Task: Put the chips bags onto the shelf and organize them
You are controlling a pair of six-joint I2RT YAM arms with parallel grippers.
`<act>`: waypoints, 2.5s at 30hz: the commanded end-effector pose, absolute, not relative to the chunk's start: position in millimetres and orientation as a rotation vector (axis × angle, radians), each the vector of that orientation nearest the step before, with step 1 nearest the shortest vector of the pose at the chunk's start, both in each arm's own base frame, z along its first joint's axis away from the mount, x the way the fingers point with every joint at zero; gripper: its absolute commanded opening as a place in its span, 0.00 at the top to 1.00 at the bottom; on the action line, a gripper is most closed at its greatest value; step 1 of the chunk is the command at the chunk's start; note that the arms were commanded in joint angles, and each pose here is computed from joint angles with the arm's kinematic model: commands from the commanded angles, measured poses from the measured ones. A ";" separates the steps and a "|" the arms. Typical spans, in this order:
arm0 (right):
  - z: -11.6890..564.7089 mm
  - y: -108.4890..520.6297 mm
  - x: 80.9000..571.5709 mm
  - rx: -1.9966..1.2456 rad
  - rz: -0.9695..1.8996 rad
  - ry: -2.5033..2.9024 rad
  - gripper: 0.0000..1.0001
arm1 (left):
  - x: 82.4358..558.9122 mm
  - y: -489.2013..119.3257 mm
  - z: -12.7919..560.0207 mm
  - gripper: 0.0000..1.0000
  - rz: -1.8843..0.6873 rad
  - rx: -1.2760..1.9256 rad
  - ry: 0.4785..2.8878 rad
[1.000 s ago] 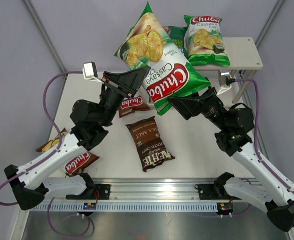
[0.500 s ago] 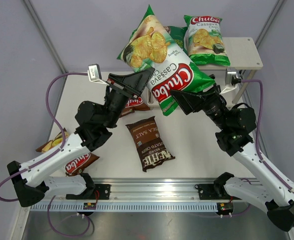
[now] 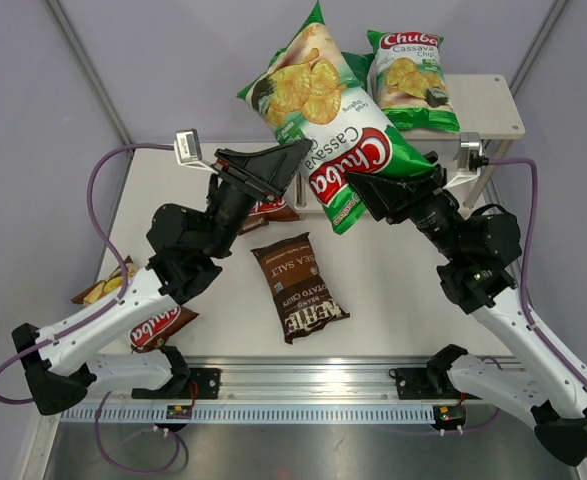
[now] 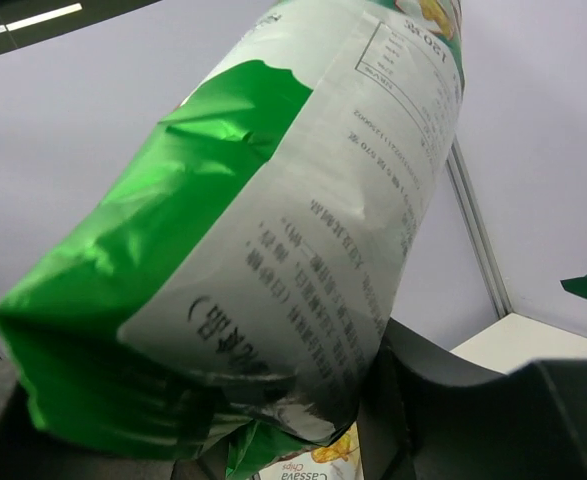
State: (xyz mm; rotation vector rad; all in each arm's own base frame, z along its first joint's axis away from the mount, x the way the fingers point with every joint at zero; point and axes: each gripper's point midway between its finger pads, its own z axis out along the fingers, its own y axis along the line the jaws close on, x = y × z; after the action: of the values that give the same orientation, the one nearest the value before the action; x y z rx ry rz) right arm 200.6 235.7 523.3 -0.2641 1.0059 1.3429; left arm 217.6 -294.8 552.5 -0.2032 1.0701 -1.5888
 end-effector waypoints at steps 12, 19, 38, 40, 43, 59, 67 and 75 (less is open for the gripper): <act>579.0 222.4 230.4 -0.167 1.227 1.011 0.94 | 251.8 -190.5 505.3 0.01 -1.120 -0.356 1.250; 630.3 185.4 277.3 -0.051 1.249 0.960 0.94 | 241.9 -150.0 447.4 0.01 -0.828 -0.308 1.419; 580.8 -89.4 394.8 0.512 1.015 0.952 0.94 | 197.9 -129.2 278.1 0.01 -0.374 0.291 1.963; 562.4 -96.9 408.1 0.538 1.058 1.003 0.94 | 198.3 -131.6 267.3 0.01 -0.381 0.300 1.962; 544.1 -101.2 417.4 0.550 1.073 1.079 0.92 | 196.9 -133.9 264.0 0.01 -0.397 0.310 1.961; 450.7 -102.2 440.8 0.668 1.109 1.184 0.90 | 195.0 -137.0 257.0 0.01 -0.411 0.335 1.969; 425.9 -84.2 448.0 0.777 1.076 1.225 0.81 | 194.2 -136.1 255.4 0.01 -0.411 0.330 1.971; 404.3 -77.1 454.1 0.865 1.047 1.262 0.73 | 194.5 -136.1 255.1 0.01 -0.411 0.327 1.972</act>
State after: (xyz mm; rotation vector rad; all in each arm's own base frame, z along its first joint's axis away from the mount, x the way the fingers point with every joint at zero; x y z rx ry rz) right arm 457.2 -79.2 405.2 0.8507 1.2524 1.0872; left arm 191.1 -131.0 247.3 0.3161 2.0152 -0.3853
